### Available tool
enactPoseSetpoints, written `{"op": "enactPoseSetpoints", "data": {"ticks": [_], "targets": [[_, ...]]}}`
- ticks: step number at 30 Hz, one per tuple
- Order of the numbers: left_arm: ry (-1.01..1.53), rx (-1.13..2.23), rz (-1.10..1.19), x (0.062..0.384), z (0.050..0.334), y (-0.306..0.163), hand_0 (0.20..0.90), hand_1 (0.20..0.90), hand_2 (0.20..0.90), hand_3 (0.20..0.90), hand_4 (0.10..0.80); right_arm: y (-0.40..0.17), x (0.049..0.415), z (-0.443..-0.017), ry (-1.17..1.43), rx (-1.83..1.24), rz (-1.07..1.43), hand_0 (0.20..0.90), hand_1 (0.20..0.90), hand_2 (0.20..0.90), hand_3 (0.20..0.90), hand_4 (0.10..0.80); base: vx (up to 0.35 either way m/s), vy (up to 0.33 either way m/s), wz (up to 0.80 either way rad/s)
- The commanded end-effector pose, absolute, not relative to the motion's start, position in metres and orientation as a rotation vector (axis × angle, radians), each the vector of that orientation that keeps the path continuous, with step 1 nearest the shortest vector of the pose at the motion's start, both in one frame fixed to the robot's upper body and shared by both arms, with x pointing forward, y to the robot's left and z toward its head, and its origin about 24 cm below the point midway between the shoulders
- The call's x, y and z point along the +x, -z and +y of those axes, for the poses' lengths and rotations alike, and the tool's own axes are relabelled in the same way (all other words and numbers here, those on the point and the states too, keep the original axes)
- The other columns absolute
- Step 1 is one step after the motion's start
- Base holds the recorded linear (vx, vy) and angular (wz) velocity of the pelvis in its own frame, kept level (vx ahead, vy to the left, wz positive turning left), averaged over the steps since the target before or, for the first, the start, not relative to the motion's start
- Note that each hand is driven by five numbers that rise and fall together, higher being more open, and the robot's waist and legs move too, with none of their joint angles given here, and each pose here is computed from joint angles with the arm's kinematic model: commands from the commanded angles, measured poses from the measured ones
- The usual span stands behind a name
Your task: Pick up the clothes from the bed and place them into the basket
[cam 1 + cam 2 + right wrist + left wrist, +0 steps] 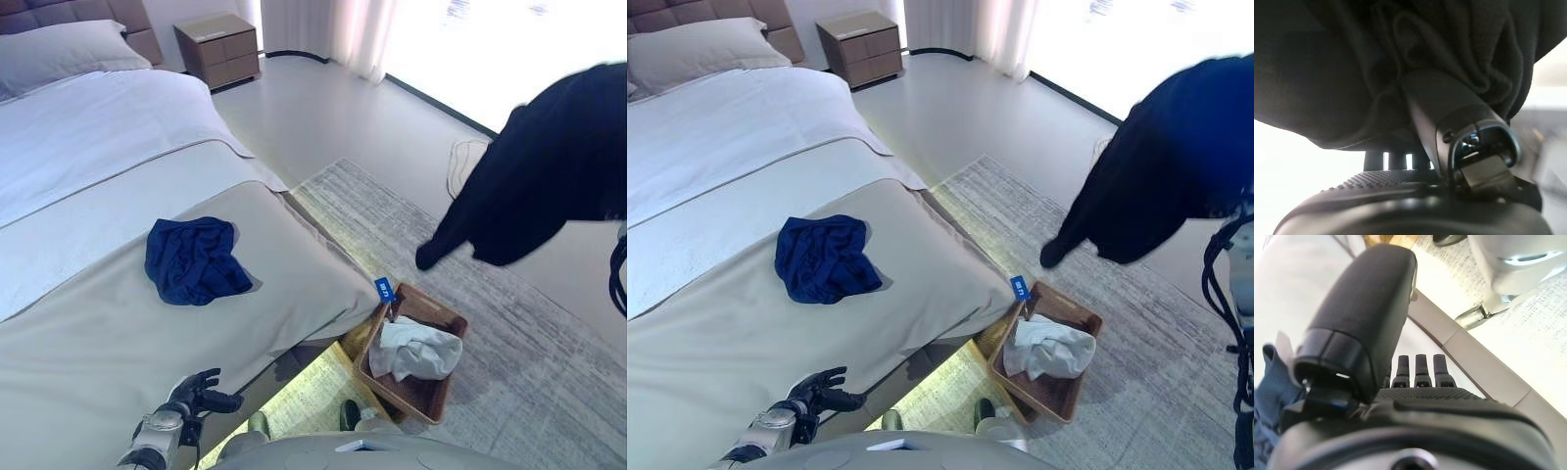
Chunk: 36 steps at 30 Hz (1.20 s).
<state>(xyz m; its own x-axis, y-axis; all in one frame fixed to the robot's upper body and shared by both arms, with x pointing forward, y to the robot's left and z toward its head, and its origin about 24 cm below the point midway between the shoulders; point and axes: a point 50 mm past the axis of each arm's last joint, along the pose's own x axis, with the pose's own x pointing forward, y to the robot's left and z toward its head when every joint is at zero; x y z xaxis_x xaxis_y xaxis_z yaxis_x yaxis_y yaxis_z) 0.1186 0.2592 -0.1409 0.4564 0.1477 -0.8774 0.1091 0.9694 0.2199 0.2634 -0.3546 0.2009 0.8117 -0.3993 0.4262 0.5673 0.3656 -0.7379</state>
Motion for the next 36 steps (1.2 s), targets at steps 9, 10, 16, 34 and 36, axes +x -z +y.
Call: {"op": "enactPoseSetpoints", "data": {"ticks": [9,10,16,34,36], "targets": [[0.026,0.398,0.959,0.169,0.271,0.116,0.900,0.900,0.900,0.900,0.800,-0.176,0.297,-0.354,0.560,-1.120,-0.038,0.300,0.300,0.300,0.200,0.100,-0.156,-0.103,-0.02],[0.029,0.393,0.909,0.183,0.266,0.110,0.900,0.900,0.900,0.900,0.800,-0.179,0.304,-0.354,0.573,-1.118,-0.034,0.300,0.300,0.300,0.200,0.100,-0.394,-0.076,0.02],[0.012,0.297,0.703,0.231,0.246,0.083,0.900,0.900,0.900,0.900,0.800,-0.187,0.325,-0.354,0.604,-1.156,0.031,0.300,0.300,0.300,0.200,0.100,-0.229,-0.047,-0.04],[-0.116,-0.580,0.429,0.273,0.221,0.045,0.900,0.900,0.900,0.900,0.800,-0.134,0.333,-0.369,0.761,-0.594,0.301,0.900,0.900,0.900,0.900,0.800,-0.019,-0.086,0.06],[-0.134,-0.633,0.452,0.274,0.218,0.047,0.900,0.900,0.900,0.900,0.800,-0.111,0.329,-0.369,0.731,-0.456,0.380,0.900,0.900,0.900,0.900,0.800,-0.009,0.003,0.12]]}}
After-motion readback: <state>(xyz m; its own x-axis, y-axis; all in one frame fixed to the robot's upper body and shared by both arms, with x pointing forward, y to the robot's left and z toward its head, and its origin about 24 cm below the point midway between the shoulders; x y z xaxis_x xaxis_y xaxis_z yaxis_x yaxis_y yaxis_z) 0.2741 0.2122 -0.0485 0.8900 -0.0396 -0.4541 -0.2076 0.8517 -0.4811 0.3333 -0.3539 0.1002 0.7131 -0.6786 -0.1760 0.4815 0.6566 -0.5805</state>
